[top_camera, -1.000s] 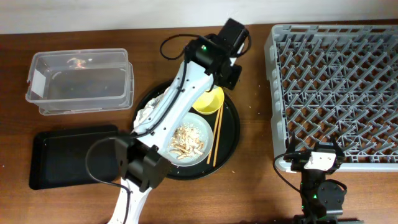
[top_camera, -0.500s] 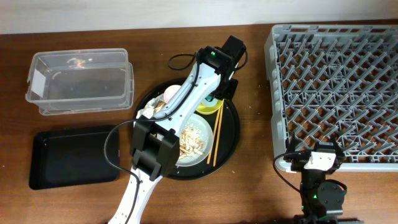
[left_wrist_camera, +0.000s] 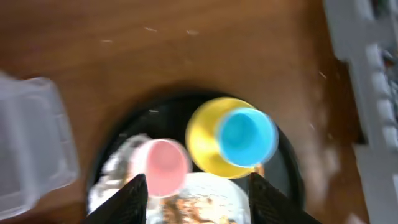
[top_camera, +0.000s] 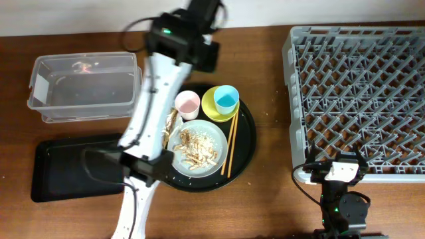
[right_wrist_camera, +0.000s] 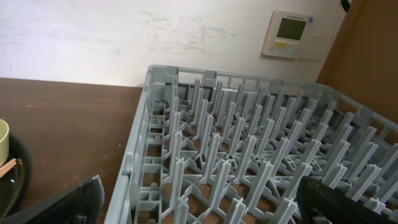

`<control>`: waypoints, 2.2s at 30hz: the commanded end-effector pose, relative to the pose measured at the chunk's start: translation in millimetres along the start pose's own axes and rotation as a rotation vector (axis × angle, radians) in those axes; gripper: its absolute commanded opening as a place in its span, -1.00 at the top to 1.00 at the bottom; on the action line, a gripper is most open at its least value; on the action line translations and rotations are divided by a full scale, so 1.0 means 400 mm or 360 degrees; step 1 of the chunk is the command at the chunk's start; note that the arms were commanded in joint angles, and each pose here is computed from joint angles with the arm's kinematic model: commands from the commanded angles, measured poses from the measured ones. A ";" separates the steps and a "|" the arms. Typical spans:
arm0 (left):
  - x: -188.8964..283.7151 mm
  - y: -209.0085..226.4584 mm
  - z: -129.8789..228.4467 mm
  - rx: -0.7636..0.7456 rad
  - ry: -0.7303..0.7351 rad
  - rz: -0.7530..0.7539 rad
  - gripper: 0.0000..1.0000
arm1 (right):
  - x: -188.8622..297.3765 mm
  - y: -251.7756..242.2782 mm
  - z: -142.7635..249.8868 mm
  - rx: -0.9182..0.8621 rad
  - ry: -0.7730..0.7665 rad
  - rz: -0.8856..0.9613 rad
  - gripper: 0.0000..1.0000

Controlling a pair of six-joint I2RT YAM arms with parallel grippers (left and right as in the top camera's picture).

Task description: Sort waste into correct bins and load items into the dishwasher rack

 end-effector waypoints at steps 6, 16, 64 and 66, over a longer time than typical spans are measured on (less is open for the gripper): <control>-0.066 0.321 0.080 0.0422 0.0256 -0.0064 -0.52 | 0.000 -0.007 0.006 -0.0005 0.0009 0.0036 -0.97; -0.024 0.384 0.262 0.0957 0.0631 -0.0210 -0.99 | 0.000 0.000 0.006 -0.0004 0.0010 0.0012 -0.97; -0.010 0.557 0.400 0.1182 0.0151 -0.0647 0.90 | 0.000 0.000 0.006 -0.0004 0.0010 0.0012 -0.97; -0.001 0.663 0.415 0.1315 0.0008 -0.0794 0.98 | 0.000 0.000 0.006 -0.0004 0.0010 0.0012 -0.97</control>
Point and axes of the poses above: each gripper's point midway between its finger pads, its own x axis back along the fingers, its own y axis along the line the jaws close on, z = x × y, the point moved 8 cm from there along x, back along the fingers, and after that the axes turned 11 degrees about -x, right-handed, at the moved point
